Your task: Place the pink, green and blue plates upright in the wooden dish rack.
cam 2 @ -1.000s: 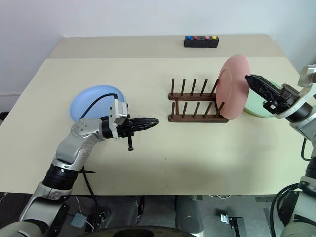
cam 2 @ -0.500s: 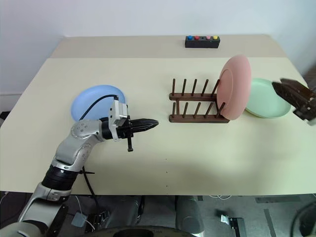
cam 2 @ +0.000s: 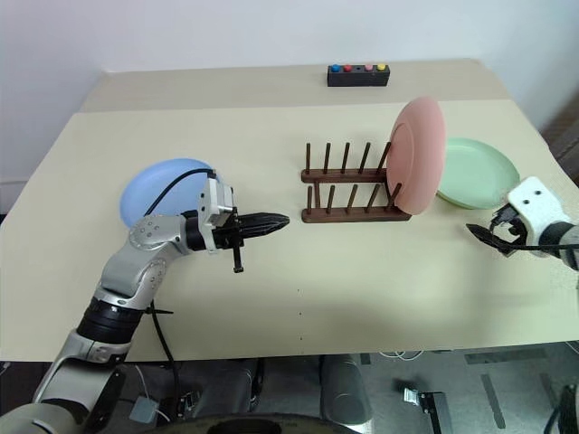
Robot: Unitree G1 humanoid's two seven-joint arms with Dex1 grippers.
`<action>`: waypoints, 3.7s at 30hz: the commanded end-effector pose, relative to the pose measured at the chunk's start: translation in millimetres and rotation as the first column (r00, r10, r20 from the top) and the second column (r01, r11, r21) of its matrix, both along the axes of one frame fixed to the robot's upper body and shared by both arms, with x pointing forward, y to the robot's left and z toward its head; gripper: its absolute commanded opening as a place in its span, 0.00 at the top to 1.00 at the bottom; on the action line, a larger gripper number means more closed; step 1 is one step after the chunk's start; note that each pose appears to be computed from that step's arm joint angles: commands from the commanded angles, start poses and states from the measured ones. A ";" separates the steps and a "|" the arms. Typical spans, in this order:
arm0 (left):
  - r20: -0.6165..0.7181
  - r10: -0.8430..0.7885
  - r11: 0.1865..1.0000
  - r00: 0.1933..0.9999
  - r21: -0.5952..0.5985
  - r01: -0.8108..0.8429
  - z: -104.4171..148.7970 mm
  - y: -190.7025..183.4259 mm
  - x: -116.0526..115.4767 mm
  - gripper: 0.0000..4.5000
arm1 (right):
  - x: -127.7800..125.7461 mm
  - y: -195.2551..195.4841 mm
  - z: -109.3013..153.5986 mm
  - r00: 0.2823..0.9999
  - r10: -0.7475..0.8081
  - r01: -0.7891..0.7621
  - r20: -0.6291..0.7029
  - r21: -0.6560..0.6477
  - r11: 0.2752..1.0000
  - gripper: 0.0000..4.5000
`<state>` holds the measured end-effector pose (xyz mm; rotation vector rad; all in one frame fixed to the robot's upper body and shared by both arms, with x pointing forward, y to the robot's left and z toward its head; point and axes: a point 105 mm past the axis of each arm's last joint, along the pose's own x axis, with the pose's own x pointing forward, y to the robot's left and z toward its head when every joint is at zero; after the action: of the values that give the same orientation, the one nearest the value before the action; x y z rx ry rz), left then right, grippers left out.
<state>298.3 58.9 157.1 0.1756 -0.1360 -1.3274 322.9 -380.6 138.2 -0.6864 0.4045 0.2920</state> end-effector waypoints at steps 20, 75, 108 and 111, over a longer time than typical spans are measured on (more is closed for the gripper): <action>0.031 0.027 1.000 0.999 -0.010 -0.027 5.4 4.7 -4.7 1.00 | 21.2 -8.4 -1.0 0.996 0.039 -0.017 0.084 -0.248 0.969 0.98; 0.038 0.162 0.987 0.986 0.006 -0.162 3.3 39.0 16.5 1.00 | -29.9 202.0 161.3 0.787 0.259 -0.616 0.560 0.736 0.280 0.98; 0.021 0.117 0.993 0.993 -0.010 -0.116 5.3 30.7 8.8 1.00 | -27.2 183.3 120.4 0.857 0.276 -0.509 0.436 0.801 0.314 0.98; 0.022 0.117 0.993 0.993 -0.009 -0.116 5.1 30.4 8.6 1.00 | -27.5 182.9 118.5 0.859 0.275 -0.505 0.432 0.804 0.314 0.98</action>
<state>310.2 91.4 154.5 0.1786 -0.1128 -1.2011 300.4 -194.0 244.2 0.3540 -0.1524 0.8339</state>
